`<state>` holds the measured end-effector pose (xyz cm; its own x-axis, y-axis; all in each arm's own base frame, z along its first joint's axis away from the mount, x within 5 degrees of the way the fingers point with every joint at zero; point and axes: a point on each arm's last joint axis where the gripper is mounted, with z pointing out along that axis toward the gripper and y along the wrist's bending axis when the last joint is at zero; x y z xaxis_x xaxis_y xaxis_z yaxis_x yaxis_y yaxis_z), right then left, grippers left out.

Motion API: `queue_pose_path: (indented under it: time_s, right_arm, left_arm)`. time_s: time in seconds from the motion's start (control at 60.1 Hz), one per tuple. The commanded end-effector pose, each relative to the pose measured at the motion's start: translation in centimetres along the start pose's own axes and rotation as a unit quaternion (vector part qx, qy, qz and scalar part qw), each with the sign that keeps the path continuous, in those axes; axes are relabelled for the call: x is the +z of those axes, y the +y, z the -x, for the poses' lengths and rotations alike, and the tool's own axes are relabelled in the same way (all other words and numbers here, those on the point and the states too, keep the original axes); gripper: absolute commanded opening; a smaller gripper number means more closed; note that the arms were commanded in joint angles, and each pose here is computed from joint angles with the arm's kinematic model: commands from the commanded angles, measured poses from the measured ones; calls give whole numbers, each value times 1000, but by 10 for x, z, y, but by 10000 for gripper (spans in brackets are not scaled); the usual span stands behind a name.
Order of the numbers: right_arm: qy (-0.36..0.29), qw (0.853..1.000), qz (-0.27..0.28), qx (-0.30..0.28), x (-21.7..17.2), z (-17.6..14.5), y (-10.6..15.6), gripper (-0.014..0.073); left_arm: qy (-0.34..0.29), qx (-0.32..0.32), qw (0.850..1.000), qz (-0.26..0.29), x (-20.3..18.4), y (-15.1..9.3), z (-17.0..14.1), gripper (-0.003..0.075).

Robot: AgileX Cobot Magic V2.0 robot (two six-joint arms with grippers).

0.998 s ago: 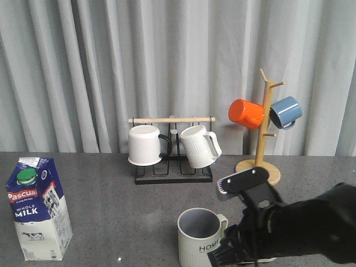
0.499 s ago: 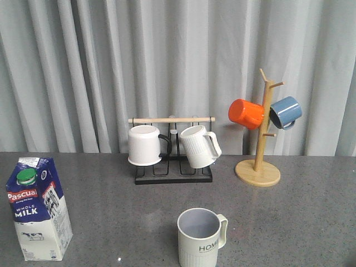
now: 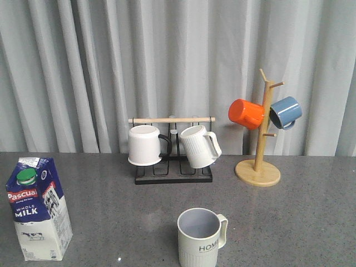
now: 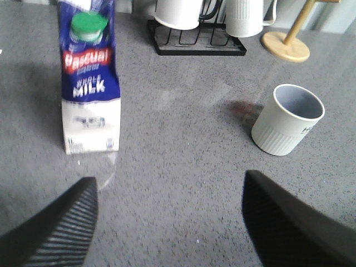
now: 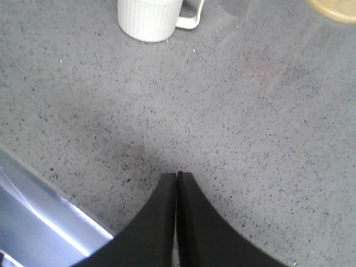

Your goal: Place milk next to cup

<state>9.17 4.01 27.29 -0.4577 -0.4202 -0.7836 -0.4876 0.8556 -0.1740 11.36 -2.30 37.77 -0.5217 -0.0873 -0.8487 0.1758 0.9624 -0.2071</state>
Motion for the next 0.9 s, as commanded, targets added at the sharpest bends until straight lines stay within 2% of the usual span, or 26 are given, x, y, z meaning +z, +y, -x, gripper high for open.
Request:
queue_pose_path:
  time_s: [0.0, 0.3, 0.433, 0.533, 0.649, 0.882]
  right_arm:
    - [-34, 999, -7, -6, 0, 7, -1, -6]
    - [-19, 1000, 0, 5, 5, -1, 1, -6]
    - [-17, 1000, 0, 5, 5, -2, 1, -6]
    - [-12, 1000, 0, 5, 5, -2, 1, -6]
    - [-5, 1000, 1, 5, 5, -4, 1, -6]
    - [4, 1000, 0, 5, 5, -5, 1, -5]
  left_arm:
    - [-14, 17, 1000, 4, 0, -2, 39, 579]
    - [-16, 47, 998, 49, 15, 2, 131, 580]
    - [22, 51, 994, 89, 37, 13, 159, 580]
    - [55, 41, 993, 94, 61, 20, 171, 580]
    - [65, 31, 993, 94, 83, 25, 182, 580]
    - [108, 17, 989, 97, 120, 36, 177, 580]
